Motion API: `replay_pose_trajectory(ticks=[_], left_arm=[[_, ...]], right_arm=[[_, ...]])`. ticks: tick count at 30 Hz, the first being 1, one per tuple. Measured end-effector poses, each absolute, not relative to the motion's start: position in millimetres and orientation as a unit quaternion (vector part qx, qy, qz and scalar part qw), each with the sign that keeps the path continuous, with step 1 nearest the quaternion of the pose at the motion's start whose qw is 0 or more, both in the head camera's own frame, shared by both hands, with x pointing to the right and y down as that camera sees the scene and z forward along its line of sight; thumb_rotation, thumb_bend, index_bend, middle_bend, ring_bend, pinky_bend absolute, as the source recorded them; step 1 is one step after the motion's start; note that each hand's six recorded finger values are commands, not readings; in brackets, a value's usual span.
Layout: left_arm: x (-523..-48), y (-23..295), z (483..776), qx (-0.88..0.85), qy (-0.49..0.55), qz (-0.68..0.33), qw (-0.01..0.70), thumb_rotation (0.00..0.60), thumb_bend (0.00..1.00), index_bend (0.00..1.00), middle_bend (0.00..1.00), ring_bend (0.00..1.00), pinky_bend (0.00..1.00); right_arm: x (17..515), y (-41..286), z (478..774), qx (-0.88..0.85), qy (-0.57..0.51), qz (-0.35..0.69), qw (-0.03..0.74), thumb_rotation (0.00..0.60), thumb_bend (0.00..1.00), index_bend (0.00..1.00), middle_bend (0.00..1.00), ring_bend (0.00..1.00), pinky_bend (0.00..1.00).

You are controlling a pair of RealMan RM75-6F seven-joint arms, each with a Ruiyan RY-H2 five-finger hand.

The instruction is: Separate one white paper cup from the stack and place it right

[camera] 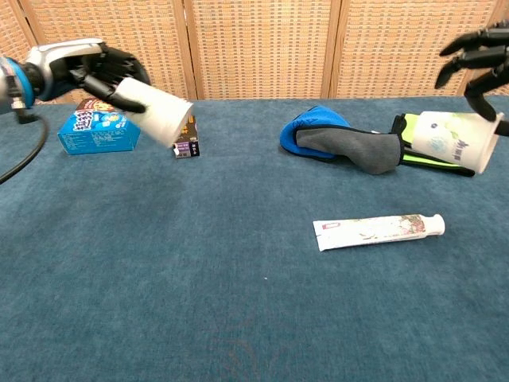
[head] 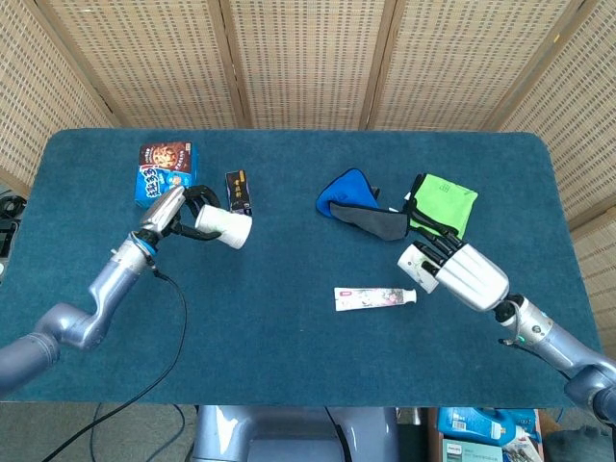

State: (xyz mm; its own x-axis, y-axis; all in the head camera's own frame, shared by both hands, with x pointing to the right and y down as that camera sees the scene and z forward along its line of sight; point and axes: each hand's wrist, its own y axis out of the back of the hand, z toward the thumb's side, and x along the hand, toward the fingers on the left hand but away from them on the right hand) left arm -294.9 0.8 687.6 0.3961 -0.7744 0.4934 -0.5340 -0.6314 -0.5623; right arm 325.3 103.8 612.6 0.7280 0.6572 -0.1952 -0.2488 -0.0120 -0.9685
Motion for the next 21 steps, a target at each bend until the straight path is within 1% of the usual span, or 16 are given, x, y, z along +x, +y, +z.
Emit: replay_pose_trajectory(ticks=[1, 4, 7, 9, 10, 11, 12, 13, 14, 15, 16, 17, 18, 19, 21], left_arm=[[-304.6, 1.8, 687.1, -0.812, 0.386, -0.396, 0.190, 0.600, 0.21, 0.46, 0.50, 0.48, 0.50], [-324.8, 5.8, 686.9, -0.789, 0.352, -0.434, 0.255, 0.600, 0.21, 0.46, 0.50, 0.48, 0.50], [-340.2, 12.6, 690.2, -0.769, 0.321, -0.465, 0.300, 0.600, 0.22, 0.46, 0.50, 0.48, 0.50], [-348.3, 17.7, 693.2, -0.758, 0.309, -0.480, 0.317, 0.600, 0.22, 0.46, 0.50, 0.48, 0.50], [-352.7, 20.9, 695.5, -0.752, 0.303, -0.488, 0.324, 0.600, 0.22, 0.46, 0.50, 0.48, 0.50], [-355.2, 23.1, 697.4, -0.748, 0.300, -0.492, 0.329, 0.600, 0.22, 0.46, 0.50, 0.48, 0.50], [-357.0, 25.3, 699.3, -0.745, 0.297, -0.496, 0.333, 0.600, 0.22, 0.46, 0.48, 0.46, 0.50], [-359.1, 28.6, 702.1, -0.741, 0.293, -0.501, 0.337, 0.600, 0.22, 0.43, 0.41, 0.40, 0.49], [-360.6, 31.5, 704.5, -0.739, 0.290, -0.505, 0.339, 0.600, 0.22, 0.38, 0.33, 0.33, 0.45], [-362.1, 34.1, 706.6, -0.738, 0.287, -0.508, 0.339, 0.600, 0.22, 0.26, 0.19, 0.20, 0.37], [-363.2, 37.0, 708.5, -0.738, 0.284, -0.510, 0.337, 0.600, 0.22, 0.15, 0.09, 0.10, 0.29], [-363.4, 38.6, 709.5, -0.739, 0.282, -0.512, 0.334, 0.600, 0.21, 0.08, 0.04, 0.05, 0.22], [-363.6, 40.2, 710.4, -0.740, 0.280, -0.513, 0.331, 0.600, 0.21, 0.02, 0.00, 0.01, 0.14], [-364.1, 41.6, 710.8, -0.742, 0.278, -0.515, 0.328, 0.600, 0.21, 0.00, 0.00, 0.00, 0.08], [-365.1, 42.8, 709.5, -0.744, 0.278, -0.515, 0.323, 0.600, 0.21, 0.00, 0.00, 0.00, 0.03]], right_arm=[[328.8, 103.8, 616.3, -0.629, -0.160, 0.342, 0.680, 0.600, 0.68, 0.68, 0.39, 0.20, 0.29], [338.8, 104.0, 626.3, -0.627, -0.154, 0.371, 0.668, 0.600, 0.68, 0.68, 0.38, 0.20, 0.29], [347.2, 105.4, 633.3, -0.623, -0.147, 0.394, 0.660, 0.600, 0.68, 0.68, 0.38, 0.20, 0.29], [350.9, 106.6, 635.5, -0.620, -0.143, 0.403, 0.658, 0.600, 0.68, 0.68, 0.37, 0.20, 0.29], [352.8, 107.1, 636.7, -0.618, -0.141, 0.407, 0.658, 0.600, 0.68, 0.66, 0.36, 0.20, 0.29], [354.2, 107.4, 637.4, -0.616, -0.138, 0.411, 0.658, 0.600, 0.63, 0.60, 0.33, 0.20, 0.29], [355.6, 107.5, 638.0, -0.613, -0.136, 0.414, 0.658, 0.600, 0.55, 0.54, 0.31, 0.19, 0.28], [357.5, 107.5, 638.7, -0.609, -0.133, 0.420, 0.659, 0.600, 0.38, 0.42, 0.27, 0.18, 0.25], [359.2, 107.3, 639.2, -0.606, -0.131, 0.425, 0.660, 0.600, 0.19, 0.30, 0.21, 0.15, 0.21], [361.0, 107.0, 639.7, -0.602, -0.130, 0.431, 0.660, 0.600, 0.09, 0.24, 0.17, 0.12, 0.17], [363.4, 106.5, 640.4, -0.596, -0.130, 0.440, 0.658, 0.600, 0.02, 0.16, 0.13, 0.08, 0.12], [364.1, 106.4, 640.4, -0.595, -0.132, 0.443, 0.657, 0.600, 0.00, 0.12, 0.10, 0.04, 0.08], [364.7, 106.2, 640.3, -0.595, -0.134, 0.448, 0.654, 0.600, 0.00, 0.10, 0.08, 0.03, 0.07], [365.1, 106.1, 639.6, -0.594, -0.138, 0.453, 0.651, 0.600, 0.00, 0.09, 0.07, 0.02, 0.06], [364.9, 105.7, 636.6, -0.593, -0.149, 0.457, 0.646, 0.600, 0.00, 0.09, 0.05, 0.01, 0.04]])
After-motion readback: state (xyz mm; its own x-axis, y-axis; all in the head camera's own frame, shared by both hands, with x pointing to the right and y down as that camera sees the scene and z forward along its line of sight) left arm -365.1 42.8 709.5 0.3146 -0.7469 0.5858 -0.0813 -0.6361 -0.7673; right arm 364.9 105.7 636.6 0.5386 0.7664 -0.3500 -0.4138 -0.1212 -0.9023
